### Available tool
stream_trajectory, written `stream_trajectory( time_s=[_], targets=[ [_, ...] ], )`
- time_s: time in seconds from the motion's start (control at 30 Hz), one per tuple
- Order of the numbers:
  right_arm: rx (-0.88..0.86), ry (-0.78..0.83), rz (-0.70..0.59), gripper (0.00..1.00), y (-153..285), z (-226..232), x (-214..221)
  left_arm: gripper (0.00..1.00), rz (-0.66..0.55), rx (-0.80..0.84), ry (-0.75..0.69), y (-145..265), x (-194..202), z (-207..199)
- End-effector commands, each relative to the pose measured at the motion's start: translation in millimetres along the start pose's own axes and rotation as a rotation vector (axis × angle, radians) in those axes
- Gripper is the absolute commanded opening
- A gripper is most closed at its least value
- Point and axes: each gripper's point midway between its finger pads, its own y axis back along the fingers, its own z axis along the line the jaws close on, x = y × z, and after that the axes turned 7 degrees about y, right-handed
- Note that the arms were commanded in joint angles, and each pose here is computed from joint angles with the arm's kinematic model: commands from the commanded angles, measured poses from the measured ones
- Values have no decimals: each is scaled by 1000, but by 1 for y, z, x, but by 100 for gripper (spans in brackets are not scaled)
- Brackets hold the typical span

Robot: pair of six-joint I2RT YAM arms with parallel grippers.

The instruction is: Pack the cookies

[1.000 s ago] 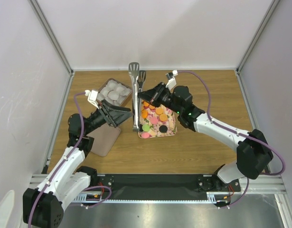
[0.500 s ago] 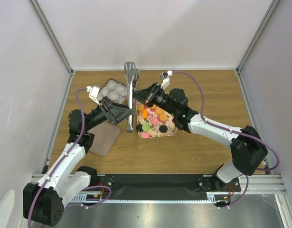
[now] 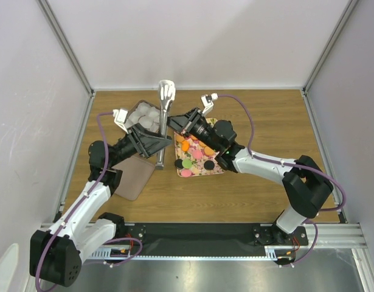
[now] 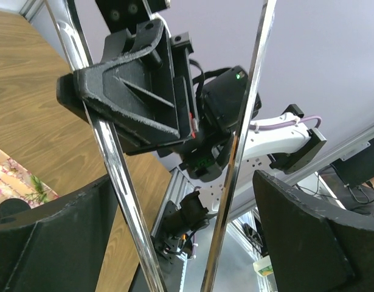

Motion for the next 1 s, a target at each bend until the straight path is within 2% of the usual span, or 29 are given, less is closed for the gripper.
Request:
stream_trajectory(
  time_s=[0.0, 0.3, 0.57, 0.7, 0.93, 0.97],
  targets=[
    [-107, -5, -111, 0, 2, 23, -14, 94, 1, 69, -48, -2, -4, -23],
    [-104, -7, -181, 0, 7, 23, -16, 88, -4, 73, -38, -1, -3, -25],
    [-115, 11, -177, 0, 7, 23, -10, 81, 9, 64, -49, 1, 0, -24],
    [-118, 16, -178, 0, 8, 25, -10, 74, 9, 61, -52, 2, 0, -25],
    [-115, 36, -177, 0, 11, 26, -10, 69, 6, 51, -72, 2, -1, -26],
    [-111, 42, -177, 3, 12, 25, -10, 69, 3, 44, -79, 3, -2, -27]
  ],
)
